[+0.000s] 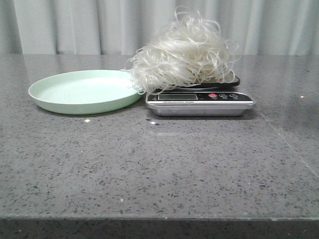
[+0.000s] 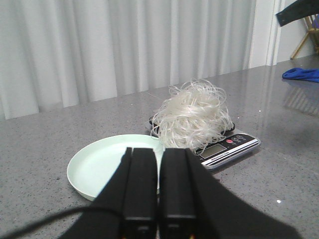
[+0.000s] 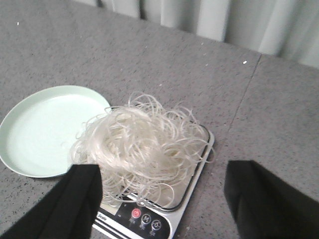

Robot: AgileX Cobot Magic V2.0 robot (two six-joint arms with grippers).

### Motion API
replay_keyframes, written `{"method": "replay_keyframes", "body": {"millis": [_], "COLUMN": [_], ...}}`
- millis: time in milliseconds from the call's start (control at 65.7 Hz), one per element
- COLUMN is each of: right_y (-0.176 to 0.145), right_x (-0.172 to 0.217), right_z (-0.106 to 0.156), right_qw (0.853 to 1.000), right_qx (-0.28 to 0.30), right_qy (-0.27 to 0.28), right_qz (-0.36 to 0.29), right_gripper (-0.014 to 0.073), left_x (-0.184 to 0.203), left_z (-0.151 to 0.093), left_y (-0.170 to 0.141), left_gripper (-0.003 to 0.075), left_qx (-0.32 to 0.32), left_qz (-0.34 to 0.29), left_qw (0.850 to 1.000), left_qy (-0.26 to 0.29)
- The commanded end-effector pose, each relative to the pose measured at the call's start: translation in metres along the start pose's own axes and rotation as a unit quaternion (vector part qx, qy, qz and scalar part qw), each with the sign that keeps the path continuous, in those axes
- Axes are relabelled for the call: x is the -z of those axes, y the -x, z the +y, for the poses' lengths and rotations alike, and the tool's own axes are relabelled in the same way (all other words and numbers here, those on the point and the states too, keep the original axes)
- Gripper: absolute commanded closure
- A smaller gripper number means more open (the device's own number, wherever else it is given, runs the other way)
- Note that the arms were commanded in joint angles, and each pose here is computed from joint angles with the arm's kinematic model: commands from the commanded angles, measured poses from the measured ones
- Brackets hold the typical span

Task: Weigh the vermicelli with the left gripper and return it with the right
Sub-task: 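Lower the right gripper onto the vermicelli on the scale and grasp, then carry the vermicelli with the right gripper back onto the green plate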

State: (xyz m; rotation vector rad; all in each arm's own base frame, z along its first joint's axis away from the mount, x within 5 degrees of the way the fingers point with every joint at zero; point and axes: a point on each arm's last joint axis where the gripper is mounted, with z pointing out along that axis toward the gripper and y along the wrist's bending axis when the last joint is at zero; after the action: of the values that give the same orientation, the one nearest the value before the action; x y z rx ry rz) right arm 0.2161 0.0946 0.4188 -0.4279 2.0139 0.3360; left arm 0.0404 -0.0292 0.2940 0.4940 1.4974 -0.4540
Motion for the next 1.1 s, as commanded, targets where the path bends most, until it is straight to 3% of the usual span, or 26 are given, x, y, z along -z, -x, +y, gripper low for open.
{"method": "replay_keyframes", "body": {"millis": [0, 320, 518, 670, 761, 792, 807, 822, 837, 883, 959, 1081], "right_y": [0.030, 0.032, 0.027, 0.016, 0.007, 0.006, 0.003, 0.004, 0.003, 0.001, 0.004, 0.024], "right_x": [-0.016, -0.107, -0.150, -0.177, -0.189, -0.191, -0.194, -0.194, -0.197, -0.199, -0.200, -0.190], "right_z": [0.004, 0.010, 0.024, 0.022, 0.019, 0.019, 0.018, 0.018, 0.017, 0.017, 0.019, 0.028], "right_qw": [1.000, 0.987, 0.980, 0.965, 0.949, 0.945, 0.941, 0.940, 0.938, 0.935, 0.938, 0.948], "right_qx": [0.010, 0.016, 0.039, 0.050, 0.061, 0.063, 0.063, 0.064, 0.063, 0.063, 0.058, 0.053], "right_qy": [0.011, 0.037, 0.052, 0.047, 0.038, 0.037, 0.036, 0.037, 0.037, 0.037, 0.043, 0.062], "right_qz": [0.000, 0.156, 0.189, 0.252, 0.306, 0.319, 0.331, 0.332, 0.340, 0.347, 0.340, 0.307], "right_gripper": [-0.0015, -0.0015, -0.0015, 0.0012, 0.0128, 0.0195, 0.0276, 0.0276, 0.0364, 0.0452, 0.0429, 0.0461], "left_x": [0.001, 0.001, 0.001, 0.001, 0.001, 0.001, 0.001, 0.001, 0.001, 0.001, 0.001, 0.001], "left_z": [0.001, 0.001, 0.001, 0.001, 0.001, 0.001, 0.001, 0.001, 0.001, 0.001, 0.001, 0.001], "left_y": [0.014, 0.014, 0.014, 0.014, 0.014, 0.014, 0.014, 0.014, 0.014, 0.014, 0.014, 0.014], "left_gripper": [0.0594, 0.0594, 0.0594, 0.0594, 0.0594, 0.0594, 0.0594, 0.0594, 0.0594, 0.0594, 0.0594, 0.0594], "left_qx": [0.002, 0.002, 0.002, 0.002, 0.002, 0.002, 0.002, 0.002, 0.002, 0.002, 0.002, 0.002], "left_qz": [-0.047, -0.047, -0.047, -0.047, -0.047, -0.047, -0.047, -0.047, -0.047, -0.047, -0.047, -0.047], "left_qw": [0.999, 0.999, 0.999, 0.999, 0.999, 0.999, 0.999, 0.999, 0.999, 0.999, 0.999, 0.999], "left_qy": [0.001, 0.001, 0.001, 0.001, 0.001, 0.001, 0.001, 0.001, 0.001, 0.001, 0.001, 0.001]}}
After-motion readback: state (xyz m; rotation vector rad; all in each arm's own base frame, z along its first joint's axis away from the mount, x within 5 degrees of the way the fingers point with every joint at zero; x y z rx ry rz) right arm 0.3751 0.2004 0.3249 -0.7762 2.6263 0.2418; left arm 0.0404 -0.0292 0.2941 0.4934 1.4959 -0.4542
